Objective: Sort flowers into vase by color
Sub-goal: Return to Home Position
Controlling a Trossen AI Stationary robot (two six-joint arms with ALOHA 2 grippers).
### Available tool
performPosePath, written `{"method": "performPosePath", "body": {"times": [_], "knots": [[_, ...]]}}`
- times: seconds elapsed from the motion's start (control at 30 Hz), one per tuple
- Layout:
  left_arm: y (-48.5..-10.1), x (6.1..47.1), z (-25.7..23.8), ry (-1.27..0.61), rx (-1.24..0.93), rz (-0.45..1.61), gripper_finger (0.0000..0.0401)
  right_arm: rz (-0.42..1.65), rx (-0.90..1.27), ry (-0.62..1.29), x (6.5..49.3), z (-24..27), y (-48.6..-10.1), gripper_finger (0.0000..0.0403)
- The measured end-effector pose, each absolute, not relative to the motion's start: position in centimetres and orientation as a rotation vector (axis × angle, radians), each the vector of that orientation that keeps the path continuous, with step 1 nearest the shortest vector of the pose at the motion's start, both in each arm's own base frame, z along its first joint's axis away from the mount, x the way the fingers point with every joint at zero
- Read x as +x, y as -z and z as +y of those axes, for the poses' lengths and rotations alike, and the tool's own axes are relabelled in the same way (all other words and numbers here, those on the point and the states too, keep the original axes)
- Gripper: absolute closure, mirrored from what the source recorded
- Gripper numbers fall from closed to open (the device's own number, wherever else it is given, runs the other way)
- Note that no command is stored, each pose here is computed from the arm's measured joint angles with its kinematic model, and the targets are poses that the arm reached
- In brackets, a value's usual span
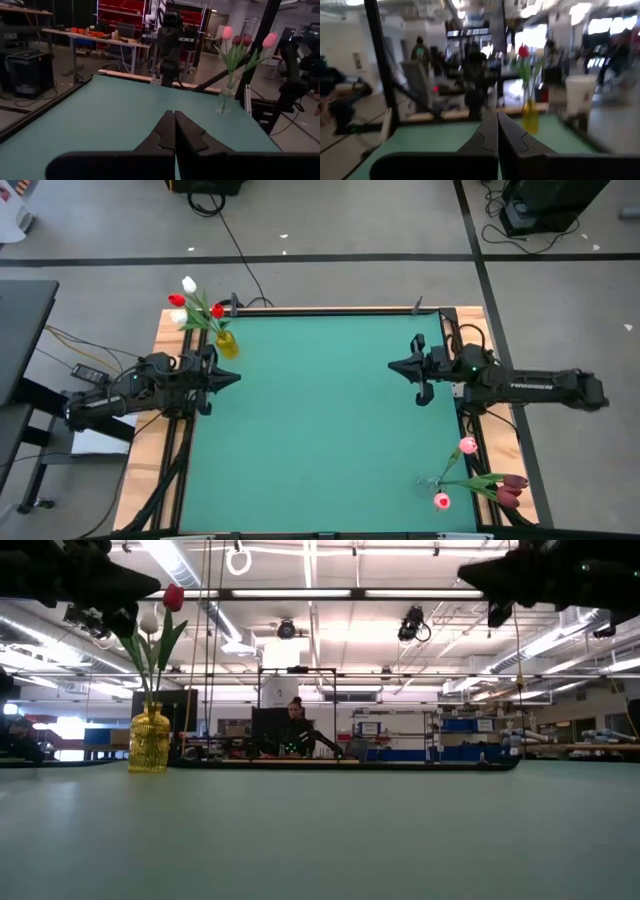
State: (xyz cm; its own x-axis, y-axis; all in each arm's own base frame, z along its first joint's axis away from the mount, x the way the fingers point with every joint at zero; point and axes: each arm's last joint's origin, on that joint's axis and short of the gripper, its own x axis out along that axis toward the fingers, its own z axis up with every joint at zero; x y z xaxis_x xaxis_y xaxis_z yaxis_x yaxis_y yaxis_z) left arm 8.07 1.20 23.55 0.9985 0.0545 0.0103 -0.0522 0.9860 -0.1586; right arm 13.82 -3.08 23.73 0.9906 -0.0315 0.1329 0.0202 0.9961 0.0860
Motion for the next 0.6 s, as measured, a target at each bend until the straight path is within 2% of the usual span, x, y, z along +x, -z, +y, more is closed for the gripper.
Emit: {"method": "performPosePath", "body": {"times": [0.1, 0.27, 0.47, 0.6], "knots": [[-23.5, 8.1, 1.2, -0.065, -0.134, -0.015, 0.0401, -0.187, 0.042, 0.052, 14.8, -2.2, -24.0, 0.0403], [-23.6, 7.9, 1.3, -0.086, -0.087, -0.019, 0.0401, -0.118, 0.035, 0.012, 15.1, -0.8, -23.3, 0.0403], [-24.4, 6.8, 1.1, -0.105, -0.047, 0.025, 0.0401, -0.078, 0.044, -0.011, 12.8, -0.5, -23.4, 0.0403], [-25.2, 5.8, 1.0, -0.153, -0.012, -0.02, 0.0399, -0.076, 0.056, -0.009, 11.0, -0.6, -23.2, 0.0403]]}}
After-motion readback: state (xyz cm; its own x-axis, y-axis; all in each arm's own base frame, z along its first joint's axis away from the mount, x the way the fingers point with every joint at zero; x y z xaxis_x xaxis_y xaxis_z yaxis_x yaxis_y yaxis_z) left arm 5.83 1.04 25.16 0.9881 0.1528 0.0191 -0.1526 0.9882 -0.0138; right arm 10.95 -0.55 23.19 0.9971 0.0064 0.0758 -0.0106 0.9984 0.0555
